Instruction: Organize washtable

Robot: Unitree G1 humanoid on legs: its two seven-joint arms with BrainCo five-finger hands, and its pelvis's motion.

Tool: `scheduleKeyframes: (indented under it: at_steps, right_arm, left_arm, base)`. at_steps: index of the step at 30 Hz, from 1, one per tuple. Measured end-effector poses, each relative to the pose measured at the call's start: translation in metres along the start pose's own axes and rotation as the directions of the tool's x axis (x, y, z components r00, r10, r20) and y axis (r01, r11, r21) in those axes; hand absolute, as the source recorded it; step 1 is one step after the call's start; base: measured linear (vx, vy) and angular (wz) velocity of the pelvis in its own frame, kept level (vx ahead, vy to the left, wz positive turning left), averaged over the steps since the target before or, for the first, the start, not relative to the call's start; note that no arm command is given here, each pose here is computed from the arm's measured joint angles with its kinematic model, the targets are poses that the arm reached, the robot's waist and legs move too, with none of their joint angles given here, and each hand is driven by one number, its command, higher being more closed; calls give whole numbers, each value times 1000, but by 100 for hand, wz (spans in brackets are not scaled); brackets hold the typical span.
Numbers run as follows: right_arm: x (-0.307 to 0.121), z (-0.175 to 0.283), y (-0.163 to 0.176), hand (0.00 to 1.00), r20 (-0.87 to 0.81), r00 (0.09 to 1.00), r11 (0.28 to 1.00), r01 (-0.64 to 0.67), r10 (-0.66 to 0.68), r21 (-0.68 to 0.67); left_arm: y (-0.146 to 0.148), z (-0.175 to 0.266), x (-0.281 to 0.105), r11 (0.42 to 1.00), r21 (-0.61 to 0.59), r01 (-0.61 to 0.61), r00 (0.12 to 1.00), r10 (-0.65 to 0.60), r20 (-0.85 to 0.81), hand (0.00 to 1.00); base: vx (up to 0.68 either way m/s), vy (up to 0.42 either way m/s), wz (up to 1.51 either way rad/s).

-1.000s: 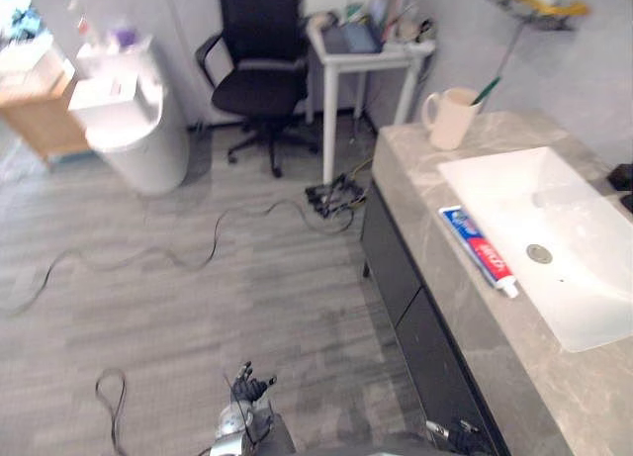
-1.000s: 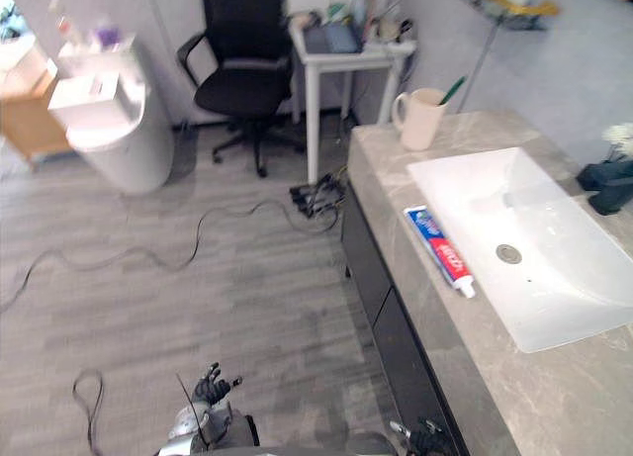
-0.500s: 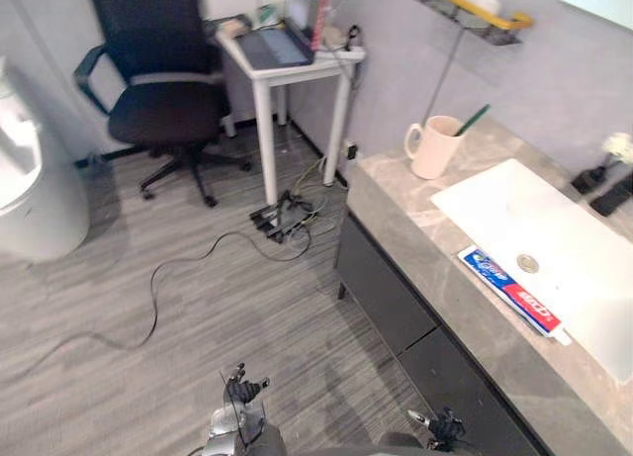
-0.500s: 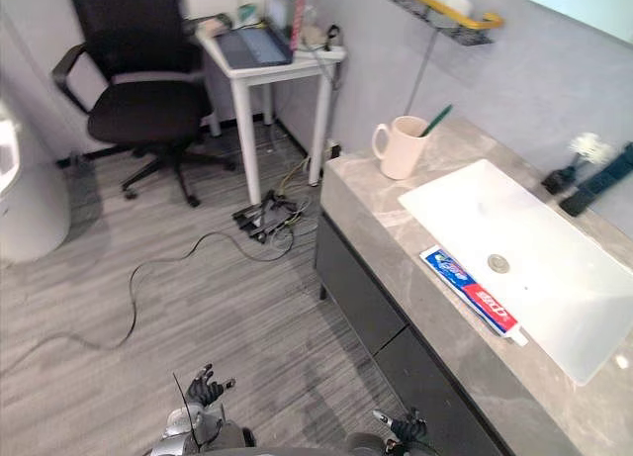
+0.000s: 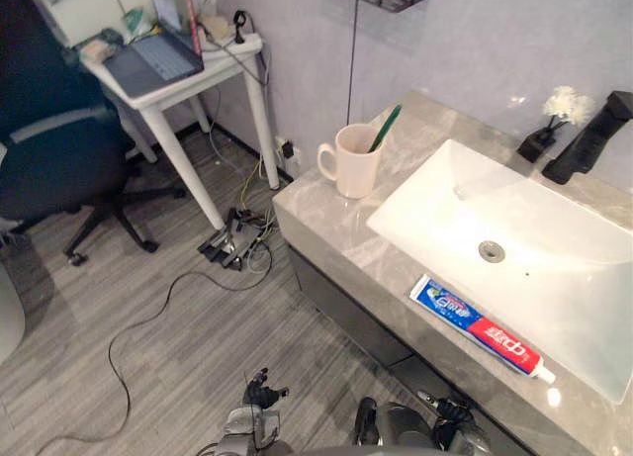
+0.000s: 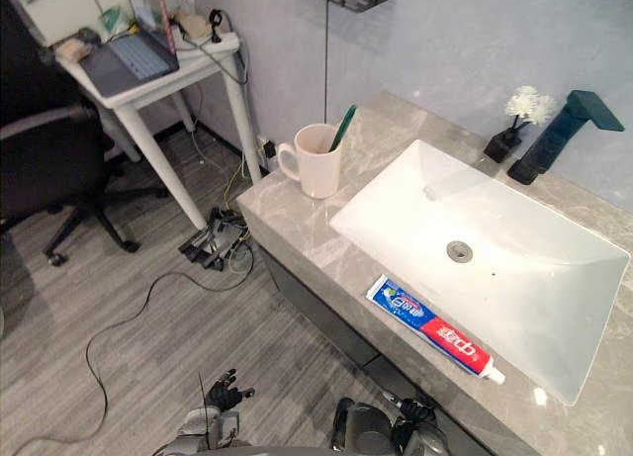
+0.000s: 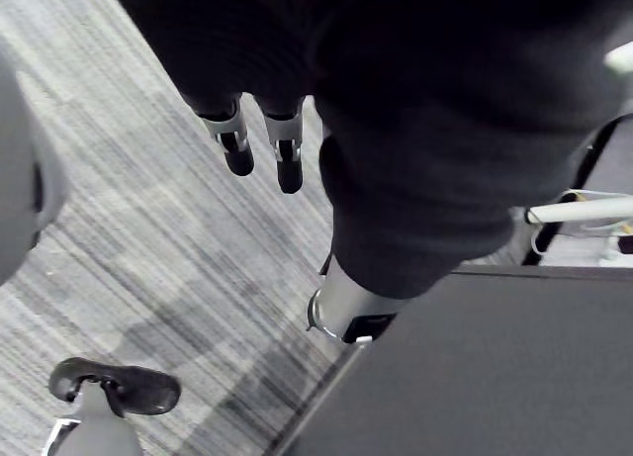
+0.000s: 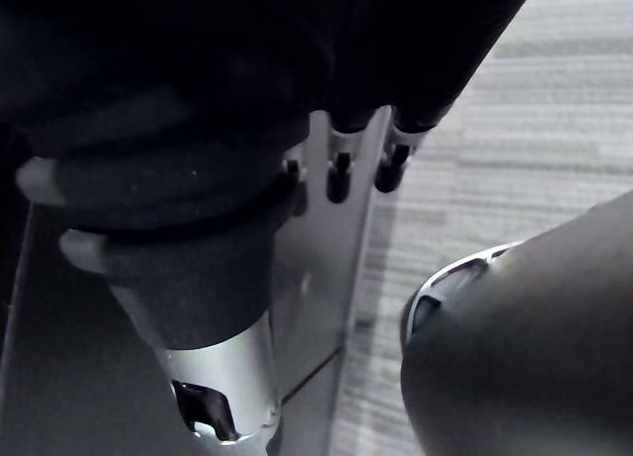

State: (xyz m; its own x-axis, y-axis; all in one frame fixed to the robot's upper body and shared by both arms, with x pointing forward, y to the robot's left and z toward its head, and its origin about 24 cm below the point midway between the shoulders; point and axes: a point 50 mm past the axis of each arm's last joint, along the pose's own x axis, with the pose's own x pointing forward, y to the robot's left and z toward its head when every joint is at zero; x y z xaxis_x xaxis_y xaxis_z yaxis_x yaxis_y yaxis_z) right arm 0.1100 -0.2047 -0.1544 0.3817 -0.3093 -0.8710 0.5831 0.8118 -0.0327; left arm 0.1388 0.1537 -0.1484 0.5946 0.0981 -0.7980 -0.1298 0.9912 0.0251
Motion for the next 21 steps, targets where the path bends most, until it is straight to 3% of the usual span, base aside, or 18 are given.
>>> scheduleKeyframes:
  at_steps: [7,12,21]
  right_arm:
    - [-3,5,0,0,98,995,989,2,13,-148]
    - [-8,-12,10,0,68,997,983,-33,46,-182]
    - [-7,-2,9,0,106,992,967,-34,63,-251]
  left_arm:
    - [5,5,-1,999,-48,-15,999,17,40,0]
    - [14,4,-1,997,-57,-53,998,55,31,0]
    - [9,-7,-3,995,-81,-53,999,52,-16,0]
  base:
    - [66,284,-100]
    - [122,220,-56]
    - [30,33,-69]
